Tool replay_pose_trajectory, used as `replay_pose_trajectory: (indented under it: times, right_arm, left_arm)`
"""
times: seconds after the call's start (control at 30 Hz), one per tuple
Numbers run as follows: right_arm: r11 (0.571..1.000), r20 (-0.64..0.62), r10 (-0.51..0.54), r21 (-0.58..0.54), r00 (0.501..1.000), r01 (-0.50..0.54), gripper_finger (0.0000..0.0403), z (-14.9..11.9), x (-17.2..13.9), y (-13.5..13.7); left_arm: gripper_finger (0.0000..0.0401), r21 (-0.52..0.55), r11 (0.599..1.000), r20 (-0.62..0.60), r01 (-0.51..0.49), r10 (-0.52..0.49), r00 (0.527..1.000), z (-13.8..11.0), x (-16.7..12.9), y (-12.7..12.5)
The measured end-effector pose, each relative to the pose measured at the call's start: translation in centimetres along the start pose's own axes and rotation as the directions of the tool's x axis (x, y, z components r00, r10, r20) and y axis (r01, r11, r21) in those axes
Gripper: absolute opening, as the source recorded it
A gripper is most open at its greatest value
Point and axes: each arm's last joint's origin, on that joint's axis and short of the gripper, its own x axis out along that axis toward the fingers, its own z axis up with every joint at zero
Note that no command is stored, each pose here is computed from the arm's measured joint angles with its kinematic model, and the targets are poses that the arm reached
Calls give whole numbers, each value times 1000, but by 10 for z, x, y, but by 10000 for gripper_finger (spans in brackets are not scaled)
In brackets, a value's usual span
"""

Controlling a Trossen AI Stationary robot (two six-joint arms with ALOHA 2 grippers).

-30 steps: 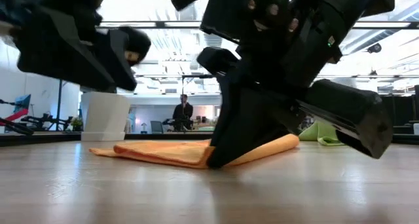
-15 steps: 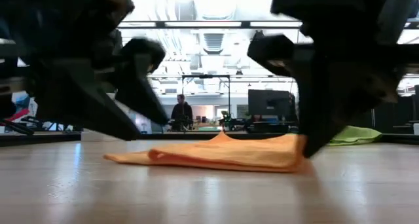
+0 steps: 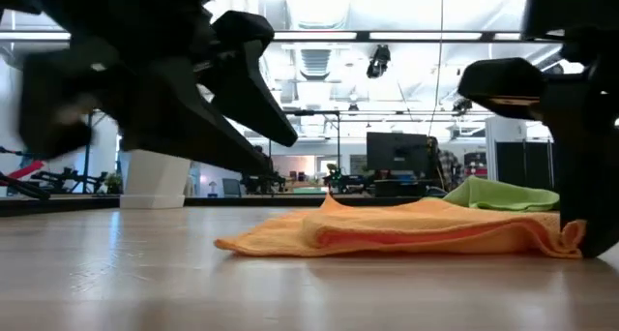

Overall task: Roll microfiber towels into tight, uniform cylinder then place into a basket
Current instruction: Fold the orange microfiber cloth

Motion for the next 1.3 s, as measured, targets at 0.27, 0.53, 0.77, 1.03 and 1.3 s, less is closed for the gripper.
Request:
replay_pose_trajectory:
  times: [0.27,0.53,0.77,1.03,1.3]
  right_arm:
    - [996,60,-16,93,998,10,113,-5,-31,-2]
    - [900,65,-352,297,934,319,176,-19,-35,-16]
    - [831,8,-433,391,901,396,157,-31,-12,-39]
    - [810,-41,-396,455,917,370,121,-41,18,-75]
    - [852,-132,-269,430,954,300,87,-57,33,-95]
  left_arm:
    - [197,4,990,-87,-138,138,987,-11,16,38]
    - [185,-142,982,87,-123,136,987,-14,37,96]
    - [162,-267,960,147,-79,122,982,-44,60,146]
    - [135,-340,939,121,-40,86,989,-80,99,153]
    - [111,-366,930,-60,26,-52,997,-99,106,138]
